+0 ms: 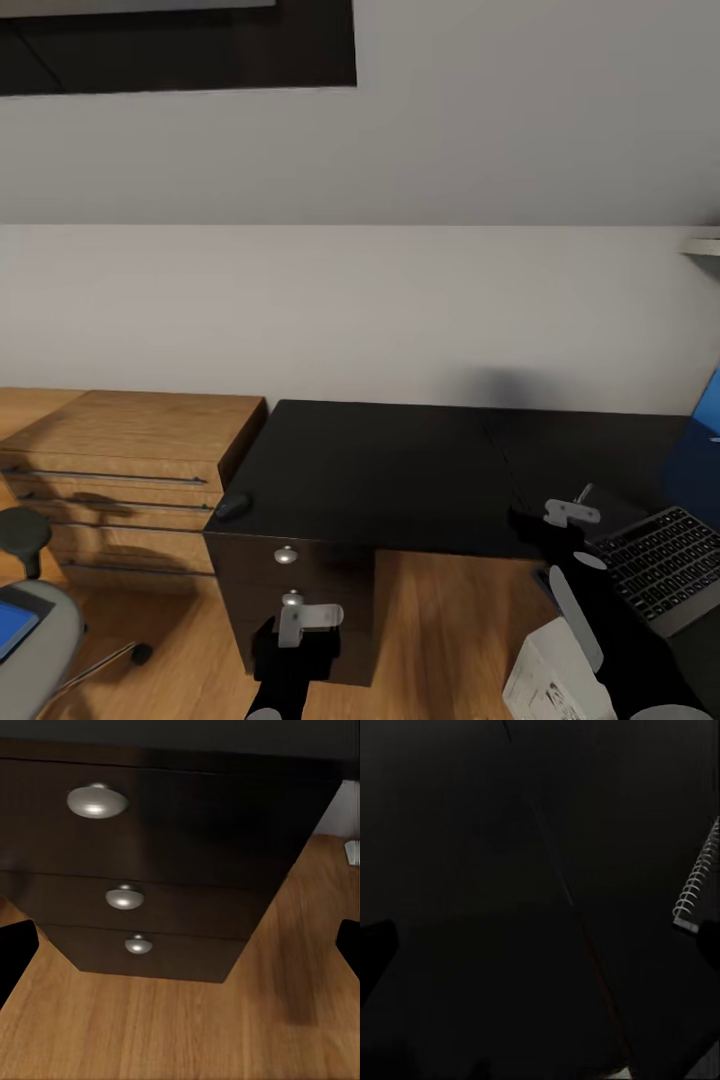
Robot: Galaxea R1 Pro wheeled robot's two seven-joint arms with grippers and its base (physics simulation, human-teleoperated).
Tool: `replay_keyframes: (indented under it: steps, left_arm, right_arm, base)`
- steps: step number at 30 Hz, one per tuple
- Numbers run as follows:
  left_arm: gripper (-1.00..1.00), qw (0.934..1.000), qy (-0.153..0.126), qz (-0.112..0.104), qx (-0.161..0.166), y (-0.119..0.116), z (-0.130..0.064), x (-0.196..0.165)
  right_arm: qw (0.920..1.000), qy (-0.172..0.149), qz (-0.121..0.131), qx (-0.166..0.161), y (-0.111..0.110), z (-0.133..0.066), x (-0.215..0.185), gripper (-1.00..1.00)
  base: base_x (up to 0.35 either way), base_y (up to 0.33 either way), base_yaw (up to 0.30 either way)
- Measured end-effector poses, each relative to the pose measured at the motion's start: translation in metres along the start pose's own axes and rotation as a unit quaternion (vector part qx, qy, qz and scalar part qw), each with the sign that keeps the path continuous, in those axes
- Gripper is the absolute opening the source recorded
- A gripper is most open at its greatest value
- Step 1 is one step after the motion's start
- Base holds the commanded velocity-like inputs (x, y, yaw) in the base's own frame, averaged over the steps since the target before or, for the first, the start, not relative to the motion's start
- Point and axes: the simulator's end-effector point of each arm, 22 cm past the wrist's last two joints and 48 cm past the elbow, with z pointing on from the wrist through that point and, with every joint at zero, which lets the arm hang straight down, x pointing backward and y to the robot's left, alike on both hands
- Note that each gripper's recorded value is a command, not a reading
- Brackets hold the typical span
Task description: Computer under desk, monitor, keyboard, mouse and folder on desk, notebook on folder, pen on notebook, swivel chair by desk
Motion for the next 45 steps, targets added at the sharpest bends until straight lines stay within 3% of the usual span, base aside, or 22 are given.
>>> replay_keyframes:
  steps: [12, 36, 45]
  left_arm:
    - [1.0, 1.0, -0.001, 0.0, -0.001, 0.001, 0.0, 0.0]
    - [1.0, 1.0, -0.001, 0.0, 0.0, 0.0, 0.0, 0.0]
    - [1.0, 1.0, -0.001, 0.0, -0.001, 0.0, 0.0, 0.0]
  right_arm:
    - [1.0, 0.001, 0.001, -0.001, 0.001, 0.0, 0.001, 1.0]
    - [1.0, 0.003, 0.003, 0.0, -0.001, 0.0, 0.003, 1.0]
    - [0.9995, 0.004, 0.025, 0.018, -0.021, 0.002, 0.002, 1.0]
  base:
    - [-0.119, 0.205, -0.135]
    - [-0.004, 0.008, -0.058]
    - [0.0, 0.0, -0.242]
